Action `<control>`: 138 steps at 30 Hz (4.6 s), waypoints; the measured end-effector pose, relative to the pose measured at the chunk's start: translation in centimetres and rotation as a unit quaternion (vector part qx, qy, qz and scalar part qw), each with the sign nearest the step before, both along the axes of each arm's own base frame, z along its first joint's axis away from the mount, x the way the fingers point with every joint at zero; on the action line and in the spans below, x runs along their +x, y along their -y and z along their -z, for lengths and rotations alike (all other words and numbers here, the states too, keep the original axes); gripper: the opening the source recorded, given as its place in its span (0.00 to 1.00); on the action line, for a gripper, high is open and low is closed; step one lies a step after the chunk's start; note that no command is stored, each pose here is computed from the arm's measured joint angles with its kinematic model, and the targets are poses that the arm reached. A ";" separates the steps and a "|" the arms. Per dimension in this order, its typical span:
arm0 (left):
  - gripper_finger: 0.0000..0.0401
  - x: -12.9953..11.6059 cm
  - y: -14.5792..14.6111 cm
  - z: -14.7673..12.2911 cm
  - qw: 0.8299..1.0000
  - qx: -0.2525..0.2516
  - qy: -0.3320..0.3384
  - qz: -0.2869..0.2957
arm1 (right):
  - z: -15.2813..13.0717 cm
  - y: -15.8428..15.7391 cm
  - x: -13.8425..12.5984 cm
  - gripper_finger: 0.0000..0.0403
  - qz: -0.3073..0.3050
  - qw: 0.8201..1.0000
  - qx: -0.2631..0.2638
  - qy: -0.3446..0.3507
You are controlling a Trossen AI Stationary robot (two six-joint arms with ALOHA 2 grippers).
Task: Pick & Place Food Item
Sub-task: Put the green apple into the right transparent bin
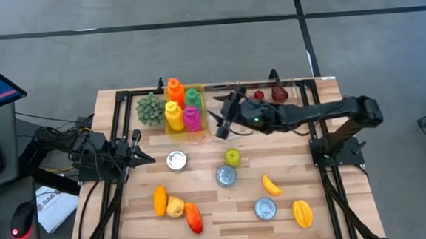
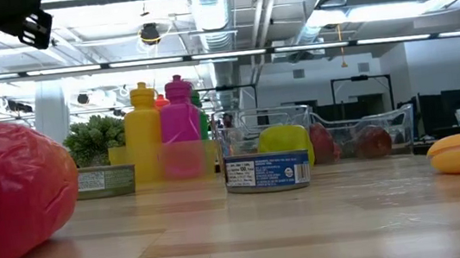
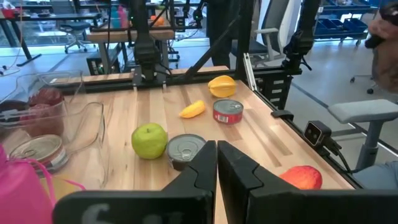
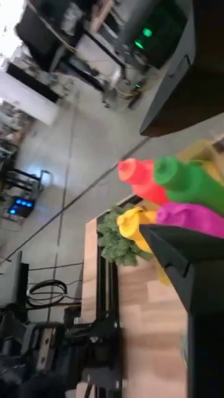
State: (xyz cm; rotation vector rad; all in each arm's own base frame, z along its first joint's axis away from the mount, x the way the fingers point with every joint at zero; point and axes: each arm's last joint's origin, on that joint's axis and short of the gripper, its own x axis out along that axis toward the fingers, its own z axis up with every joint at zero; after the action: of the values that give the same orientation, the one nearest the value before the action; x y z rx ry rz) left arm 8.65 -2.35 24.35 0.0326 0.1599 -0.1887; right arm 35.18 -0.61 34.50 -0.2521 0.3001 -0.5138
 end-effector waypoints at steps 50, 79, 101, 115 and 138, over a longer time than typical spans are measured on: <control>0.01 0.1 -0.2 -0.1 0.999 0.041 0.012 -0.030 | 9.1 4.2 -9.8 0.02 -0.087 0.990 0.103 -0.037; 0.01 0.1 -0.2 -0.1 0.999 0.040 0.012 -0.029 | 9.6 0.1 -9.6 0.02 -0.119 0.969 0.212 -0.033; 0.01 0.1 -0.2 -0.5 0.998 0.051 0.035 -0.026 | 8.9 -2.2 -9.6 0.00 -0.031 0.969 0.239 0.054; 0.01 1.9 0.4 3.3 0.990 0.060 0.125 -0.031 | 8.3 -2.2 -9.4 0.00 -0.031 0.968 0.233 0.086; 0.01 1.8 0.8 5.7 0.986 0.136 0.072 0.062 | 6.7 0.6 -5.7 0.00 0.019 0.965 0.179 0.189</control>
State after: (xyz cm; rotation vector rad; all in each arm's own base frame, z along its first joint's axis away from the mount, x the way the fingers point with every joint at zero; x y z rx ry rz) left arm 10.49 -3.19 18.61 0.3279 0.0374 -0.2865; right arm 29.48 -1.17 27.79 0.2039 0.0210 -0.5250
